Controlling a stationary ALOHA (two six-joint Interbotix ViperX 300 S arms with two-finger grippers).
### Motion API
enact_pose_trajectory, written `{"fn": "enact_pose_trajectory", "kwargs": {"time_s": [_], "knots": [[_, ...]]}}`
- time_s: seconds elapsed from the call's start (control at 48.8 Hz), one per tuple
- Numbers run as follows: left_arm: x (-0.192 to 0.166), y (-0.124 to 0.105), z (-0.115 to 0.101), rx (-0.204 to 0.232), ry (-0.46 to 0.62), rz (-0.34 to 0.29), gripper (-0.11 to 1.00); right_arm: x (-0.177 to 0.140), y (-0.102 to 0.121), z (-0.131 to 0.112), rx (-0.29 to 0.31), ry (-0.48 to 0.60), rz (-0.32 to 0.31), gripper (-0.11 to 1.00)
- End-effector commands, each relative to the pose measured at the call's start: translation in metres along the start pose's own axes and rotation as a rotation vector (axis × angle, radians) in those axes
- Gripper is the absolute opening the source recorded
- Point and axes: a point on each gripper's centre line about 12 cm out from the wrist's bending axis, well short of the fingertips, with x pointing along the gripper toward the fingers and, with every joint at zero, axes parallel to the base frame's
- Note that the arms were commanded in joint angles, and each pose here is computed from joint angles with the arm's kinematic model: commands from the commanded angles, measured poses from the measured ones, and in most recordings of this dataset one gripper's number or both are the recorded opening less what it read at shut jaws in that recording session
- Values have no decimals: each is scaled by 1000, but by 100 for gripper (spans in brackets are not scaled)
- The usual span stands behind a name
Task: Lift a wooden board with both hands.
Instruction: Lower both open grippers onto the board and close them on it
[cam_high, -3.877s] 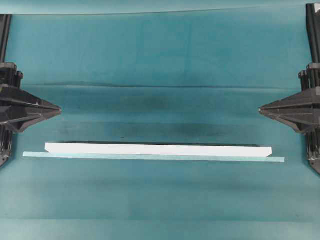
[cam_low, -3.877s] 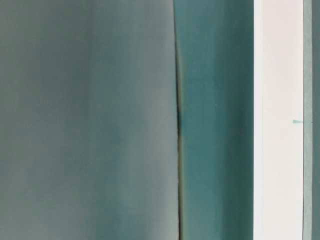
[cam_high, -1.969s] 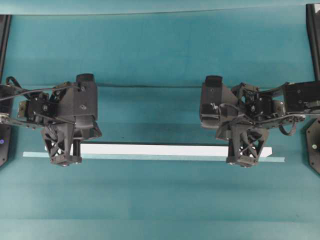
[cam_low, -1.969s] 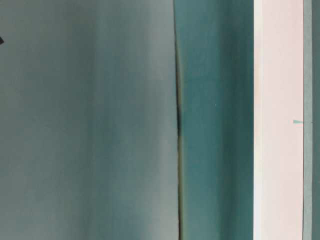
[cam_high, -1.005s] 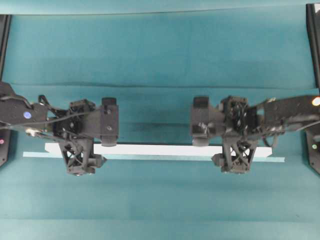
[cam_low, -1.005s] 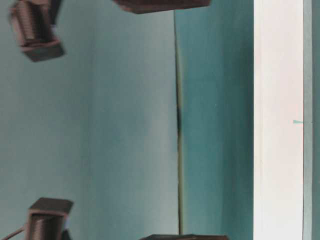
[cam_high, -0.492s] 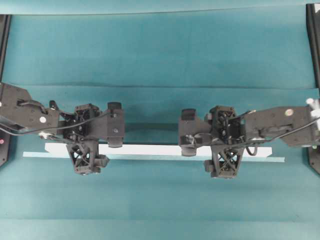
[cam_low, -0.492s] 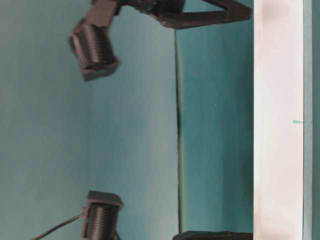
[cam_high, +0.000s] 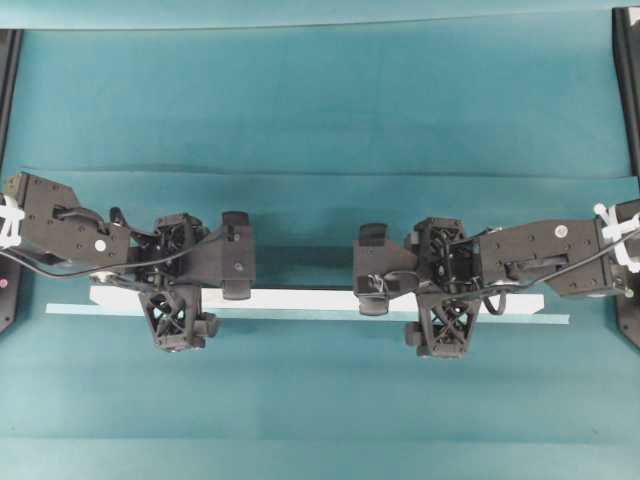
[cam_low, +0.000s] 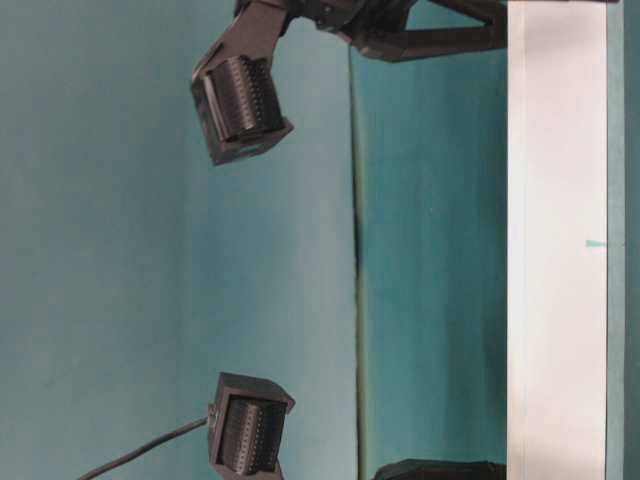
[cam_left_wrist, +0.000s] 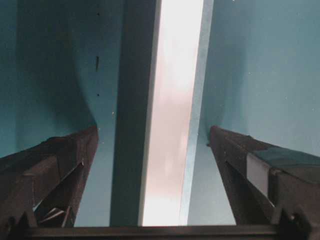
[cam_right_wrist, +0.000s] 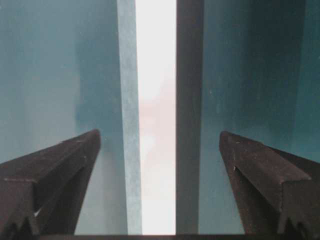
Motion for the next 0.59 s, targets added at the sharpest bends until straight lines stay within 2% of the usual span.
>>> {"fn": "enact_pose_trajectory", "kwargs": {"time_s": [0.0,0.082,0.144,0.205,0.328,0.39,0.574], "knots": [[-2,-2,6,3,-21,-3,97,2,0,0,-1,3,-1,93],[-2,-2,7,8,-23,-3,93,2,0,0,6,5,0,87],[-2,-5,7,14,-21,-7,84,2,0,0,18,6,0,74],[-2,-7,6,24,-15,-9,70,2,0,1,29,5,0,57],[-2,-7,5,22,-13,-9,31,2,1,3,41,2,2,23],[-2,-7,5,22,-13,-9,19,2,1,3,45,5,4,21],[-3,-7,6,24,-15,-9,18,2,2,1,46,20,5,21]]}}
